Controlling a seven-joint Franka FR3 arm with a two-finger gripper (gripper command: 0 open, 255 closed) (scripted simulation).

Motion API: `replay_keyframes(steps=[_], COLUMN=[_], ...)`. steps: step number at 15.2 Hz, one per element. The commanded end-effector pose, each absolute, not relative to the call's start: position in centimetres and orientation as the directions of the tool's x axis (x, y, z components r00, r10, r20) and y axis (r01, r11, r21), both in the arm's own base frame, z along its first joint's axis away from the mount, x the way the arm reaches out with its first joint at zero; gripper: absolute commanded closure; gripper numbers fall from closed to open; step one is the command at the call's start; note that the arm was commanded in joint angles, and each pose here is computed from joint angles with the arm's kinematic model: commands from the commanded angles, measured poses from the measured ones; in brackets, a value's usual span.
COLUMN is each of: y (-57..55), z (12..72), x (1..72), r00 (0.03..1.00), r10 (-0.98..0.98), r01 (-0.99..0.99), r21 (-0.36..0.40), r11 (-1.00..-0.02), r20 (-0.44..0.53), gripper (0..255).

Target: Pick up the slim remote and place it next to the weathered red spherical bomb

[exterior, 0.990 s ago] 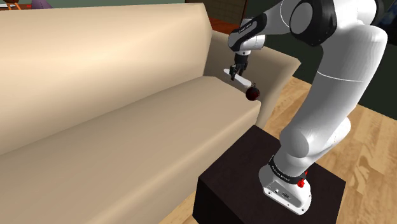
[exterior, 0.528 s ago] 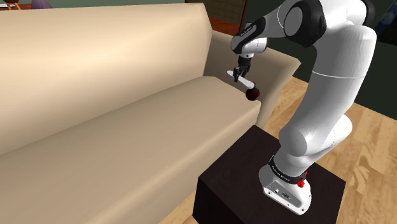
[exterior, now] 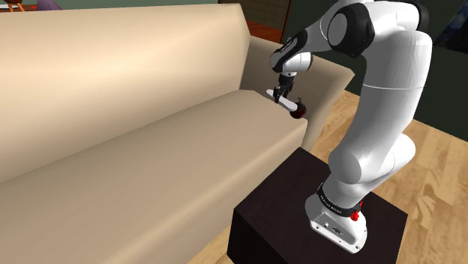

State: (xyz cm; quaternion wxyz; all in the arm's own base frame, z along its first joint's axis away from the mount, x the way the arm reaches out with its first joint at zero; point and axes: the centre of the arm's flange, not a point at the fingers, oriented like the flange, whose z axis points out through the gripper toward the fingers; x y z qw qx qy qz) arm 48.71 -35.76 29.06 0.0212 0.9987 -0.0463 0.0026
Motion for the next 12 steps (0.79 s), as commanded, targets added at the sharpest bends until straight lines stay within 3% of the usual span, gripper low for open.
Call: replay_keyframes(steps=[1, 12], y=[-35.7, -35.7], z=[28.1, 22.3], x=[48.8, 48.8], r00=[0.996, 0.996], r10=[-0.092, -0.092], r01=[-0.093, -0.093], r21=[0.043, 0.043], r11=[-0.995, -0.995], r20=[0.008, 0.008], gripper=[255, 255])
